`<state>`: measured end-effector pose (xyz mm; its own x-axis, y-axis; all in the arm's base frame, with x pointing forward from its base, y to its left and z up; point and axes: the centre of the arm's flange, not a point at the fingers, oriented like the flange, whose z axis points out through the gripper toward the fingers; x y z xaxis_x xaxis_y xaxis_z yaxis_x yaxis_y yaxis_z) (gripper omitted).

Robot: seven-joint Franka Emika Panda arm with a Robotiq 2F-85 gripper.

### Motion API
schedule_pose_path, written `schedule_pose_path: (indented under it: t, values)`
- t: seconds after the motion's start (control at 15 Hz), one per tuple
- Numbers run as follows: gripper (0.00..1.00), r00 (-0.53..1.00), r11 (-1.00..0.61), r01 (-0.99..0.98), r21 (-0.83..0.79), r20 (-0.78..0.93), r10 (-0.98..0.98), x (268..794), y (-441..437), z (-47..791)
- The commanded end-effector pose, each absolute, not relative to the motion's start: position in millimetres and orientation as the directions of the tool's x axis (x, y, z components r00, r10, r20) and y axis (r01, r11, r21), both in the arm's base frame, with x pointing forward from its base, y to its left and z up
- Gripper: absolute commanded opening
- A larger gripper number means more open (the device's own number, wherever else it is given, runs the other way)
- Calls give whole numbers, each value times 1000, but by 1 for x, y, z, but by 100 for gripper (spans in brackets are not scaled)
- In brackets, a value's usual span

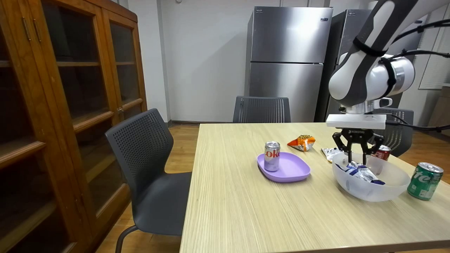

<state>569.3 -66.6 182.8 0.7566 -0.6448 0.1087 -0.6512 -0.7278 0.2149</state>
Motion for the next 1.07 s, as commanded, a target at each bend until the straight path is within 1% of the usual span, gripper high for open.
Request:
schedule_pose_path:
  t: [0.0, 0.2, 0.27, 0.53, 0.93, 1.0]
  values:
    - [70, 754, -731, -656, 187, 117, -646, 567, -68, 215]
    - [94, 746, -728, -667, 159, 140, -652, 574, -68, 232]
    - [99, 743, -728, -669, 149, 150, -652, 577, -68, 236]
    - [100, 739, -734, -670, 111, 190, -646, 594, -70, 256]
    - [100, 765, -770, -631, 90, 232, -600, 634, -73, 272]
    - [100, 746, -750, -655, 92, 235, -623, 614, -70, 268]
